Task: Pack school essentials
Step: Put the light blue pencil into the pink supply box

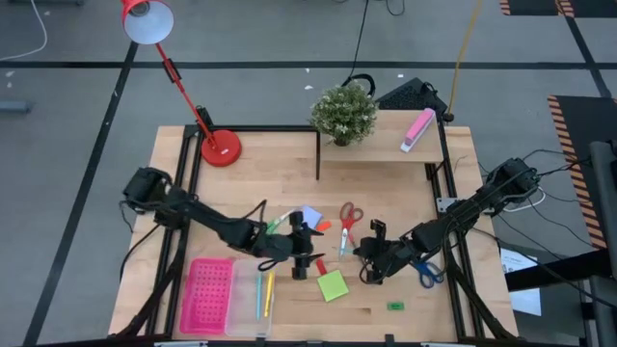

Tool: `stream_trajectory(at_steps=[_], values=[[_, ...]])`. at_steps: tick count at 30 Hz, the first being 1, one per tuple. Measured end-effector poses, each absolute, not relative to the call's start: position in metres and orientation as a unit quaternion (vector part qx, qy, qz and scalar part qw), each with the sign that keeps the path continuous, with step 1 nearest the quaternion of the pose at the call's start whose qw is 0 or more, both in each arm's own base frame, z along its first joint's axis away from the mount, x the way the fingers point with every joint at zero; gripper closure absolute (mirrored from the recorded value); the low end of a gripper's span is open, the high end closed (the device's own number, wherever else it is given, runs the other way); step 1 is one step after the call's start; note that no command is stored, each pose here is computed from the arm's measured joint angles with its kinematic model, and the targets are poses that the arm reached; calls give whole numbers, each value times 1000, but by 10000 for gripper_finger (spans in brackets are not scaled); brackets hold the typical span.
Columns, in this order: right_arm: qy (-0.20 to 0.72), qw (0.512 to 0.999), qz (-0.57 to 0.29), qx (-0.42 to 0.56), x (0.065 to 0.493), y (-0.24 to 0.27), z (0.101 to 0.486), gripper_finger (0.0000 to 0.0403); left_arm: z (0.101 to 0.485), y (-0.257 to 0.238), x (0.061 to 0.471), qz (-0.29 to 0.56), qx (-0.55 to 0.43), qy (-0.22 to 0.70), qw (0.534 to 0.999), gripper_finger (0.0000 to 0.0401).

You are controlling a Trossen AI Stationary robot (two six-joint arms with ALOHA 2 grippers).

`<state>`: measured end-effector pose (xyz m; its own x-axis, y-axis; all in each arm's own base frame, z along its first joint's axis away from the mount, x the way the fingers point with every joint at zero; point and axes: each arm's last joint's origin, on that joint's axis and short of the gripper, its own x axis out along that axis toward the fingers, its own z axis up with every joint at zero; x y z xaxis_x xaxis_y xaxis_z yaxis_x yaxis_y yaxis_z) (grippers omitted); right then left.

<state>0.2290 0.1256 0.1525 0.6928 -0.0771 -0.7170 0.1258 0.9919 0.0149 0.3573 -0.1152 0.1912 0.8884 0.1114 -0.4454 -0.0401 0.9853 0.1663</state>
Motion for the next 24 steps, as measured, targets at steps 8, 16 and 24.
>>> stream_trajectory(at_steps=[8, 16, 24], values=[[388, 920, -51, 23, 229, 126, 153, 392, 168, -108, 396, -4, 74, 266, 961, 159], [387, 920, -51, 24, 229, 126, 153, 392, 162, -112, 422, -7, 85, 312, 946, 208], [384, 922, -49, 25, 230, 126, 153, 392, 159, -112, 426, -7, 86, 314, 945, 297]])
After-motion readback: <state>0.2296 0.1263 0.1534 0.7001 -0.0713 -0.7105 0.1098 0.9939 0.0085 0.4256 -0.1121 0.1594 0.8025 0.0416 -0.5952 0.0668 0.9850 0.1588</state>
